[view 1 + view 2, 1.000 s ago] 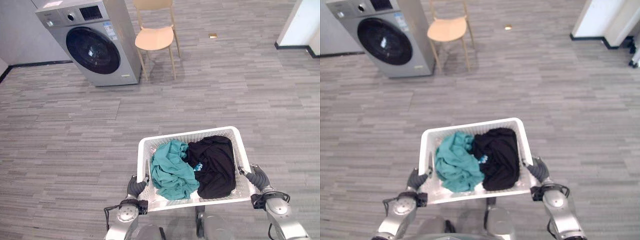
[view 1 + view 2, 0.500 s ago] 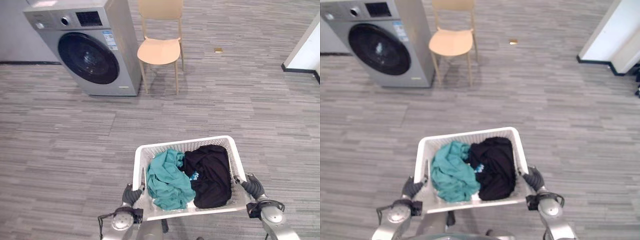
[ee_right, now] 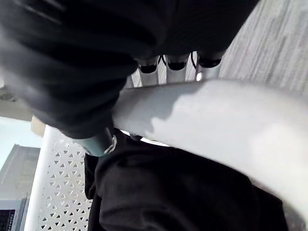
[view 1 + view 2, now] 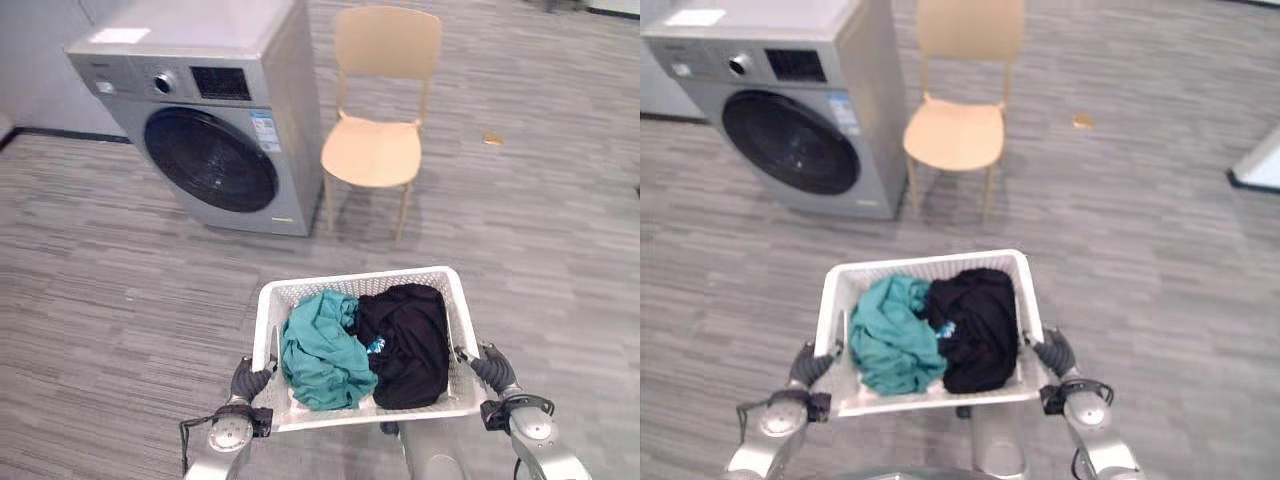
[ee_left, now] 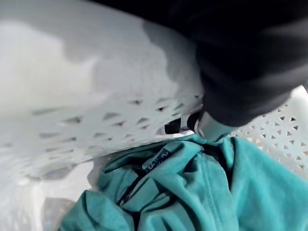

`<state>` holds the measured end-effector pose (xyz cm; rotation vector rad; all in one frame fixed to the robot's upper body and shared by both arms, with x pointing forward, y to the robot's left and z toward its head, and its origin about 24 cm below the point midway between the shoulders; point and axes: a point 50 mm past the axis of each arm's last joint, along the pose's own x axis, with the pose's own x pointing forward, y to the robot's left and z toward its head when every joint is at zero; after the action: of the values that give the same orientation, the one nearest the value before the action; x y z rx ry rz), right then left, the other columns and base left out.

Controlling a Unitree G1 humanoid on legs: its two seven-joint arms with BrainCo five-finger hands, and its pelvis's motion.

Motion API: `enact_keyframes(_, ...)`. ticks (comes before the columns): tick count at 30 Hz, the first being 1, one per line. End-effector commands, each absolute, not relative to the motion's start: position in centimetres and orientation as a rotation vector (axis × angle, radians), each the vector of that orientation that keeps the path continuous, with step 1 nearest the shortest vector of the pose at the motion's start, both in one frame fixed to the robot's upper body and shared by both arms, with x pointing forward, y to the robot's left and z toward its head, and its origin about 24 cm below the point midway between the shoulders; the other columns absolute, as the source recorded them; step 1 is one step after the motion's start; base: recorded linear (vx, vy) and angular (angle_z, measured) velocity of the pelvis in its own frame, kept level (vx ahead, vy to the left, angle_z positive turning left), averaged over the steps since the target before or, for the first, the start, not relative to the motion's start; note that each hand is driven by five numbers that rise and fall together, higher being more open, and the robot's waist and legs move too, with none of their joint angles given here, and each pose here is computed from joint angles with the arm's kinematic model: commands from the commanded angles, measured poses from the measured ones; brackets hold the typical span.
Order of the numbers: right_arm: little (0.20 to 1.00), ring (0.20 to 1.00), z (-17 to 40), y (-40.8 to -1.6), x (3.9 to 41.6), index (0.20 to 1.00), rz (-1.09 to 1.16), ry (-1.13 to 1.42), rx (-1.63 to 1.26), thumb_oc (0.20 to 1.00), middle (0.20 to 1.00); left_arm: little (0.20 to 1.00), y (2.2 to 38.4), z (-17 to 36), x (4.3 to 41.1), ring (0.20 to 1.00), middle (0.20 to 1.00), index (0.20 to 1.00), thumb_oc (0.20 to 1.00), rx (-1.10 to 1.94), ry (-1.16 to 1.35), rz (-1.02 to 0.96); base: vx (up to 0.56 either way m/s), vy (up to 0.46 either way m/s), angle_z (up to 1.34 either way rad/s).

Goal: Grab the laundry basket,head to the washer,open it,put in the laundry and shut it.

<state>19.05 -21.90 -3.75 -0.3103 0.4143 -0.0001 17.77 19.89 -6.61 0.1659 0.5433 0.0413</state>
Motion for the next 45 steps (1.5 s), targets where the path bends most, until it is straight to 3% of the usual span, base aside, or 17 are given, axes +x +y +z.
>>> enact_keyframes(1,0.2,0.2,0.8,-21.6,21.7,0.2,0.009,0.153,-0.205,0.2,0.2,0.2,19.6,-2.0,21.1,0.2,0.2,0.2,0.2,0.134,0.262,-0.035,0.43,-0.201,0.44)
enact_keyframes(8,0.2,0.2,0.7,-23.6,21.1,0.2,-0.049,0.185,-0.255,0.2,0.2,0.2,18.4,-2.5,21.0,0.2,0.2,0.2,0.2,0.074,0.288,-0.065,0.35,-0.237,0.06)
enact_keyframes(17,0.2,0.2,0.6,-24.1,21.2,0.2,-0.079,0.192,-0.269,0.2,0.2,0.2,18.3,-3.0,20.6,0.2,0.2,0.2,0.2,0.089,0.314,-0.068,0.34,0.112,-0.38)
enact_keyframes(26,0.2,0.2,1.1,-20.9,22.9,0.2,0.022,0.133,-0.241,0.2,0.2,0.2,20.0,-1.7,22.1,0.2,0.2,0.2,0.2,0.198,0.261,-0.044,0.4,0.226,-1.12)
enact_keyframes(32,0.2,0.2,0.6,-20.4,22.7,0.2,0.024,0.146,-0.246,0.2,0.2,0.2,19.1,-1.2,23.2,0.2,0.2,0.2,0.2,0.205,0.218,-0.035,0.15,-0.068,0.19)
enact_keyframes(45,0.2,0.2,3.4,-18.9,28.8,0.2,-0.046,0.017,-0.386,0.2,0.2,0.2,15.3,1.5,28.4,0.2,0.2,0.2,0.2,0.146,0.073,0.027,-0.02,-0.1,0.24)
